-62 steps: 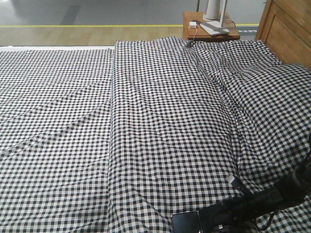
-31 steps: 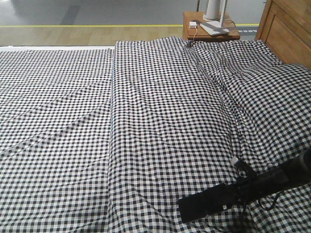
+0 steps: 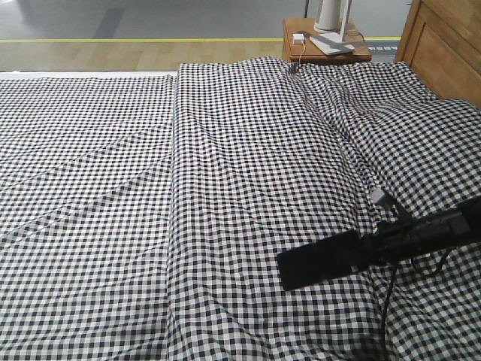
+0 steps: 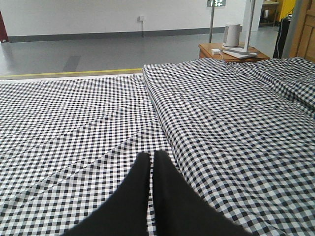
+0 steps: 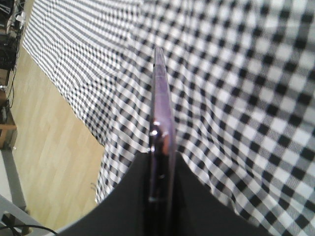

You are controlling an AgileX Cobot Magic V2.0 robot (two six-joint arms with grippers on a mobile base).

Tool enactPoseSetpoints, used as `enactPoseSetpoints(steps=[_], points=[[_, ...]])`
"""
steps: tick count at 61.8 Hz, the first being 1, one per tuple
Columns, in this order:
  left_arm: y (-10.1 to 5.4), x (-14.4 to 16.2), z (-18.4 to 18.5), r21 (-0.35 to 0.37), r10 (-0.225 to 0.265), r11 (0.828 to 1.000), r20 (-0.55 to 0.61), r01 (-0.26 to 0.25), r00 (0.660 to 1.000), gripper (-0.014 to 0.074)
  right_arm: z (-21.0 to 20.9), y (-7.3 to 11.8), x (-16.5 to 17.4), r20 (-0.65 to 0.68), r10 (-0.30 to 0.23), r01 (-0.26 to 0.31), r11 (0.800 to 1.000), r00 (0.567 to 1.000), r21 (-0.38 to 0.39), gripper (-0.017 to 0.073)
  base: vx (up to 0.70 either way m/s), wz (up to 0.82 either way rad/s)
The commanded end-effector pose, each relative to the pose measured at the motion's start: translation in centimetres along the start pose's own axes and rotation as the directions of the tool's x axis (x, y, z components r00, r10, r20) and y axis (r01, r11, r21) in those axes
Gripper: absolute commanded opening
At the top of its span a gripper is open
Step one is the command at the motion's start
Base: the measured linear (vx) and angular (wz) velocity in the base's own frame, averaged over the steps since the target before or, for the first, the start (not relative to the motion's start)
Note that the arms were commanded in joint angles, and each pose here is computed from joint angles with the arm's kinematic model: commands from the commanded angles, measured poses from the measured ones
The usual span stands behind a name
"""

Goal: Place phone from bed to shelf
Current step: 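Lift the phone with the right gripper up off the bed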

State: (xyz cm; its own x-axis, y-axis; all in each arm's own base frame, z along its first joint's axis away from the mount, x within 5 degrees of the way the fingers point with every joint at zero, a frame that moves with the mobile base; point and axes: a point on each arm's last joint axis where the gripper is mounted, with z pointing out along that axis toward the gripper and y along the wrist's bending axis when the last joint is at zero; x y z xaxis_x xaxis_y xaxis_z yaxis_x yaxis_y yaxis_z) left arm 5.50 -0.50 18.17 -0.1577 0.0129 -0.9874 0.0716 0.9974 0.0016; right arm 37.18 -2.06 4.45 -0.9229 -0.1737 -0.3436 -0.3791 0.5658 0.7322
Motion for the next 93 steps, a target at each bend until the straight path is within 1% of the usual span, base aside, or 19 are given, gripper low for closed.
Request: enactPoseSetpoints(steps=[1, 7, 12, 21, 22, 23, 35, 37, 40, 42, 46, 47, 48, 54, 58, 65, 73, 77, 93], points=[[0.1, -0.6, 0.0, -0.008, -0.013, 1.0, 0.074, 0.014, 0.997, 0.0001, -3.0, 4.2, -2.2, 0.064, -0.079, 0.086, 0.991, 0.995, -0.107, -0.0007, 0.0, 0.0], [0.1, -0.6, 0.0, -0.008, -0.013, 1.0, 0.074, 0.014, 0.997, 0.0001, -4.5, 6.0, -3.1, 0.086, -0.09, 0.097, 0.992, 0.992, -0.08, -0.0006, 0.0, 0.0], [0.1, -0.6, 0.0, -0.008, -0.013, 1.0, 0.074, 0.014, 0.997, 0.0001, -5.7, 7.6, -3.7, 0.107, -0.114, 0.121, 0.991, 0.988, -0.056, -0.0006, 0.0, 0.0], [0.1, -0.6, 0.0, -0.008, -0.013, 1.0, 0.074, 0.014, 0.997, 0.0001, -8.1, 11.1, -4.8, 0.15, -0.197, 0.2, 0.98, 0.969, -0.004, -0.0006, 0.0, 0.0], [0.1, -0.6, 0.0, -0.008, -0.013, 1.0, 0.074, 0.014, 0.997, 0.0001, -8.5, 11.7, -4.9, 0.159, -0.209, 0.211, 0.977, 0.965, 0.005, -0.0006, 0.0, 0.0], [0.1, -0.6, 0.0, -0.008, -0.013, 1.0, 0.074, 0.014, 0.997, 0.0001, -8.6, 11.9, -4.9, 0.16, -0.209, 0.211, 0.977, 0.965, 0.006, -0.0006, 0.0, 0.0], [0.1, -0.6, 0.0, -0.008, -0.013, 1.0, 0.074, 0.014, 0.997, 0.0001, -11.6, 16.7, -5.4, 0.214, -0.24, 0.231, 0.971, 0.947, 0.064, -0.0004, 0.0, 0.0], [0.1, -0.6, 0.0, -0.008, -0.013, 1.0, 0.074, 0.014, 0.997, 0.0001, -12.2, 17.7, -5.4, 0.224, -0.256, 0.244, 0.967, 0.94, 0.078, -0.0004, 0.0, 0.0], [0.1, -0.6, 0.0, -0.008, -0.013, 1.0, 0.074, 0.014, 0.997, 0.0001, -12.7, 18.7, -5.4, 0.231, -0.276, 0.261, 0.961, 0.933, 0.094, -0.0004, 0.0, 0.0], [0.1, -0.6, 0.0, -0.008, -0.013, 1.0, 0.074, 0.014, 0.997, 0.0001, -13.4, 19.9, -5.3, 0.241, -0.307, 0.288, 0.951, 0.921, 0.113, -0.0003, 0.0, 0.0], [0.1, -0.6, 0.0, -0.008, -0.013, 1.0, 0.074, 0.014, 0.997, 0.0001, -14.2, 21.5, -5.1, 0.256, -0.35, 0.324, 0.936, 0.901, 0.14, -0.0002, 0.0, 0.0], [0.1, -0.6, 0.0, -0.008, -0.013, 1.0, 0.074, 0.014, 0.997, 0.0001, -14.3, 21.7, -5.1, 0.257, -0.354, 0.327, 0.934, 0.899, 0.142, -0.0002, 0.0, 0.0], [0.1, -0.6, 0.0, -0.008, -0.013, 1.0, 0.074, 0.014, 0.997, 0.0001, -14.6, 22.2, -5.0, 0.261, -0.368, 0.339, 0.929, 0.892, 0.151, -0.0002, 0.0, 0.0], [0.1, -0.6, 0.0, -0.008, -0.013, 1.0, 0.074, 0.014, 0.997, 0.0001, -15.4, 24.0, -4.7, 0.275, -0.414, 0.376, 0.909, 0.868, 0.181, -0.0002, 0.0, 0.0], [0.1, -0.6, 0.0, -0.008, -0.013, 1.0, 0.074, 0.014, 0.997, 0.0001, -15.8, 24.9, -4.5, 0.28, -0.435, 0.394, 0.899, 0.856, 0.193, -0.0002, 0.0, 0.0], [0.1, -0.6, 0.0, -0.008, -0.013, 1.0, 0.074, 0.014, 0.997, 0.0001, -15.0, 26.6, -4.5, 0.265, -0.475, 0.441, 0.879, 0.839, 0.18, -0.0002, 0.0, 0.0], [0.1, -0.6, 0.0, -0.008, -0.013, 1.0, 0.074, 0.014, 0.997, 0.0001, -12.5, 28.7, -4.5, 0.202, -0.535, 0.52, 0.845, 0.821, 0.123, -0.0002, 0.0, 0.0], [0.1, -0.6, 0.0, -0.008, -0.013, 1.0, 0.074, 0.014, 0.997, 0.0001, -11.5, 29.5, -4.5, 0.175, -0.556, 0.548, 0.831, 0.813, 0.096, -0.0002, 0.0, 0.0], [0.1, -0.6, 0.0, -0.008, -0.013, 1.0, 0.074, 0.014, 0.997, 0.0001, -8.2, 32.3, -4.1, 0.125, -0.606, 0.612, 0.791, 0.785, -0.009, -0.0002, 0.0, 0.0]])
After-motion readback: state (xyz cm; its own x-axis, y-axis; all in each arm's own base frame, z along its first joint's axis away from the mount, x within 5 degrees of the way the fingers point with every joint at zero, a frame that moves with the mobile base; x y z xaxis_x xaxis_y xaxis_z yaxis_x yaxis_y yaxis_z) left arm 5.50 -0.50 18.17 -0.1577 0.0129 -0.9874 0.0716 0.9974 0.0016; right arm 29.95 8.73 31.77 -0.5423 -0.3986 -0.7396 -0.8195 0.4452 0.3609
